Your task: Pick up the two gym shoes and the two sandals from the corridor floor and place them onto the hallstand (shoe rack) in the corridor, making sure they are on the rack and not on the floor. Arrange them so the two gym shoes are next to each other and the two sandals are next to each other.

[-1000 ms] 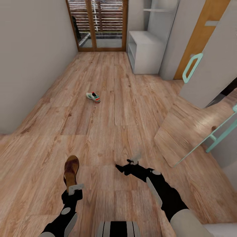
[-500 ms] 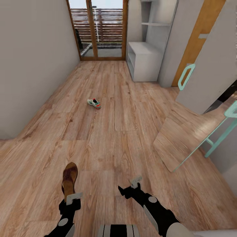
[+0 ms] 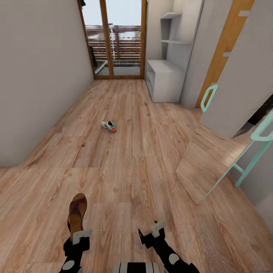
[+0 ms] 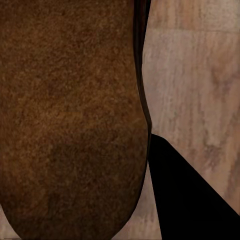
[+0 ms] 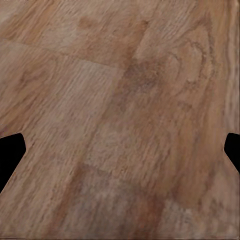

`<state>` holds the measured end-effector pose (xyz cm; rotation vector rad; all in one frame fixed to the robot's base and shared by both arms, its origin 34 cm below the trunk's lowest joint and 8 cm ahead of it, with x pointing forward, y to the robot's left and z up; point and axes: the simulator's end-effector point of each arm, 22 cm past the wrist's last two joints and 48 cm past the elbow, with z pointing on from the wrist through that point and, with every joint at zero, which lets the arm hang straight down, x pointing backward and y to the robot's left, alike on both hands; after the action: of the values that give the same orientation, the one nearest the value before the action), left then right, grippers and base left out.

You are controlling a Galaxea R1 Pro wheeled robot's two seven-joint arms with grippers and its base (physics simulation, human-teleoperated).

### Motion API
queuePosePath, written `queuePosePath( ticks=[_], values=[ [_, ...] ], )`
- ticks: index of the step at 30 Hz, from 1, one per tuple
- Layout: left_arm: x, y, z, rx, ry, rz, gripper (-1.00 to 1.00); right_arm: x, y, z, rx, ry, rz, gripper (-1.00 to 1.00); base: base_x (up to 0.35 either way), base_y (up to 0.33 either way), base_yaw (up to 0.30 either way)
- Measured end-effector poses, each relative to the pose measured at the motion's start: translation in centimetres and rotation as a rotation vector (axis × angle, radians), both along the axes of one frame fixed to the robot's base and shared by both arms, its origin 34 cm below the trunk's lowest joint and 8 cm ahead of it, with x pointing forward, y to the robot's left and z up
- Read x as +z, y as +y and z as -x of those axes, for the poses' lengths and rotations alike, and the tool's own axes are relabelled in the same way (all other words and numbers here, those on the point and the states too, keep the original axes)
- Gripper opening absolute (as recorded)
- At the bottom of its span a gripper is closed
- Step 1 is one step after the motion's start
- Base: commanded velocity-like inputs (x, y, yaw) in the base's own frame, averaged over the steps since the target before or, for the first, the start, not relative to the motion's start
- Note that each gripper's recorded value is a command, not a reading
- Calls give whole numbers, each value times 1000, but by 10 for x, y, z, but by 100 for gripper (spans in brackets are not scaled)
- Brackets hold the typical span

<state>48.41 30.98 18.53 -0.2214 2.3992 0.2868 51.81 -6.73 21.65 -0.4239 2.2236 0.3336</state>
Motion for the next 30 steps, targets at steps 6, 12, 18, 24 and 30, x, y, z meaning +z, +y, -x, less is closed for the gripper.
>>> queuePosePath(
  ticks=[6, 12, 18, 24, 30],
  values=[
    [9, 4, -1, 1, -19, -4, -100, 9, -13, 2, -44, -63, 17, 100, 0, 0, 0],
    [26, 5, -13, 2, -88, -8, -100, 19, -28, -3, -100, -106, 45, 100, 0, 0, 0],
    [39, 4, -22, -3, -130, -5, -100, 30, -32, -9, -119, -135, 53, 100, 0, 0, 0],
    [50, 3, -29, -5, -156, -2, -100, 42, -33, -16, -122, -160, 53, 100, 0, 0, 0],
    [62, 3, -35, -5, -177, -2, -100, 54, -33, -22, -123, -181, 50, 100, 0, 0, 0]
  ],
)
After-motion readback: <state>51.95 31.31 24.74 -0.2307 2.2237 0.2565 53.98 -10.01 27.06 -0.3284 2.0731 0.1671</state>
